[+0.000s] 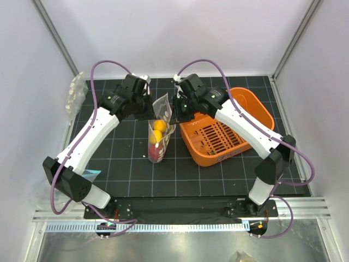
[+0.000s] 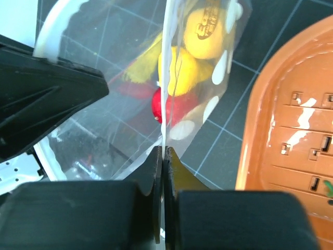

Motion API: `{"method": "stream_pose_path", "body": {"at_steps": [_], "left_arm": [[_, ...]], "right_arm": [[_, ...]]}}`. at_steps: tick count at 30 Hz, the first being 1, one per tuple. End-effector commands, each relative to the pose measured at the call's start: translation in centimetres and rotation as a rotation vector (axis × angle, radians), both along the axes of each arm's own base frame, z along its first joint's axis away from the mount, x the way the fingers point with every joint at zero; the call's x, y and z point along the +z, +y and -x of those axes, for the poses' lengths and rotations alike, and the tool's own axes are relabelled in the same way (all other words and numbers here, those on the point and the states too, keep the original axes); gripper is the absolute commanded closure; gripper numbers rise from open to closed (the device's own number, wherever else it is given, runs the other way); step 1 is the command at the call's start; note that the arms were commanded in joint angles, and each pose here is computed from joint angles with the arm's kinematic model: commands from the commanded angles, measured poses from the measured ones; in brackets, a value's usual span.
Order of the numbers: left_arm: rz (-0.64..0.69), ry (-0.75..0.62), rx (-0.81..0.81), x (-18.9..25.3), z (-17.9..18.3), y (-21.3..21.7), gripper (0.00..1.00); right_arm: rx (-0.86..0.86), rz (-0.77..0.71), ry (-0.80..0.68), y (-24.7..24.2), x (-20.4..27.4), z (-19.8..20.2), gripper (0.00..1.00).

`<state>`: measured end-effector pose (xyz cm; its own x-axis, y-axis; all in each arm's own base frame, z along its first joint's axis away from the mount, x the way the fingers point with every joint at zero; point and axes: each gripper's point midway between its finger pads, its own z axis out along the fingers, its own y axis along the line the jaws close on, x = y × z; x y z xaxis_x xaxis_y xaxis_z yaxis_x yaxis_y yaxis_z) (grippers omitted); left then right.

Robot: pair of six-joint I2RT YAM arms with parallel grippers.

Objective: Place the food in the zip-top bag and seal the zipper
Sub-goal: Zip the zipper food storage bag at the center of the board.

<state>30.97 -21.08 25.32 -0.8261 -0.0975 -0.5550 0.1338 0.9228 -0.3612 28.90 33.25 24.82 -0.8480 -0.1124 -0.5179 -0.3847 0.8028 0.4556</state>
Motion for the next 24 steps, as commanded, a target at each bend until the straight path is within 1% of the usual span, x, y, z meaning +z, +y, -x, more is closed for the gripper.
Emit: {"method": "stream_pose_path", "body": {"at_steps": [1, 2, 4, 5, 6, 8, 9, 11, 12, 14, 15, 16, 17, 18, 19, 20, 21, 22, 23, 24], "left_arm": [[0.018, -0.117, -0.012, 3.1, -1.5, -0.3, 1.0], [0.009, -0.115, -0.012, 3.0, -1.6, -0.3, 1.0], [0.001, -0.118, -0.004, 3.4, -1.9, -0.3, 0.98], [-0.001, -0.117, 0.0, 3.4, -2.1, -0.3, 0.97], [-0.006, -0.108, 0.001, 3.2, -2.3, -0.4, 0.94], [-0.003, -0.104, 0.005, 3.4, -2.5, -0.5, 0.88], [-0.005, -0.098, 0.004, 3.3, -2.5, -0.6, 0.76], [-0.007, -0.108, 0.0, 3.7, -2.4, -0.5, 0.6], [-0.006, -0.114, -0.002, 3.9, -2.2, -0.4, 0.47], [-0.028, -0.146, 0.015, 4.3, -1.9, 0.7, 0.36], [-0.027, -0.158, 0.01, 4.4, -1.6, 0.8, 0.24], [-0.008, -0.196, 0.006, 5.6, -1.1, 1.1, 0.21], [-0.018, -0.187, -0.012, 4.7, -0.5, 1.3, 0.19], [-0.007, -0.196, -0.025, 4.7, -0.1, 1.3, 0.16], [0.014, -0.238, -0.025, 5.8, 0.5, 1.7, 0.15], [0.023, -0.213, -0.053, 4.6, 1.4, 1.5, 0.14], [0.037, -0.219, -0.061, 4.5, 2.0, 1.6, 0.14], [0.07, -0.251, -0.076, 5.0, 2.2, 1.3, 0.14], [0.108, -0.3, -0.084, 6.3, 3.3, 1.5, 0.13], [0.128, -0.31, -0.087, 5.2, 3.4, 1.4, 0.09]], "right_arm": [[-0.024, -0.032, -0.073, 0.0, 3.2, -0.6, 0.99], [-0.033, -0.031, -0.087, 0.1, 3.7, -1.0, 0.99], [-0.061, 0.016, -0.07, -0.4, 3.2, -1.2, 0.99], [-0.082, 0.018, -0.085, -0.4, 4.0, -1.7, 0.99], [-0.092, 0.055, -0.05, -0.5, 2.8, -1.8, 0.99], [-0.12, 0.062, -0.047, -0.5, 3.1, -2.3, 0.99], [-0.121, 0.07, -0.037, -0.3, 2.6, -2.4, 0.99], [-0.139, 0.063, -0.03, -0.2, 2.6, -2.7, 0.99], [-0.143, 0.058, -0.021, -0.1, 2.5, -2.6, 0.99], [-0.163, 0.051, -0.001, -0.2, 2.1, -3.2, 0.99], [-0.178, 0.03, 0.019, 0.0, 2.1, -3.4, 0.99], [-0.199, 0.021, 0.034, -0.4, 1.8, -4.0, 0.99], [-0.207, 0.005, 0.043, -0.3, 1.9, -4.4, 0.99], [-0.214, -0.019, 0.048, -0.1, 2.1, -4.8, 0.99], [-0.245, -0.041, 0.064, -0.5, 2.2, -5.5, 0.99], [-0.261, -0.055, 0.072, -0.5, 2.2, -5.9, 0.99], [-0.276, -0.068, 0.077, -0.6, 2.2, -6.4, 0.99], [-0.296, -0.088, 0.098, -0.7, 2.2, -6.7, 0.99], [-0.314, -0.099, 0.104, -1.1, 2.2, -7.3, 0.99], [-0.321, -0.114, 0.103, -1.0, 2.4, -7.7, 0.99]]}}
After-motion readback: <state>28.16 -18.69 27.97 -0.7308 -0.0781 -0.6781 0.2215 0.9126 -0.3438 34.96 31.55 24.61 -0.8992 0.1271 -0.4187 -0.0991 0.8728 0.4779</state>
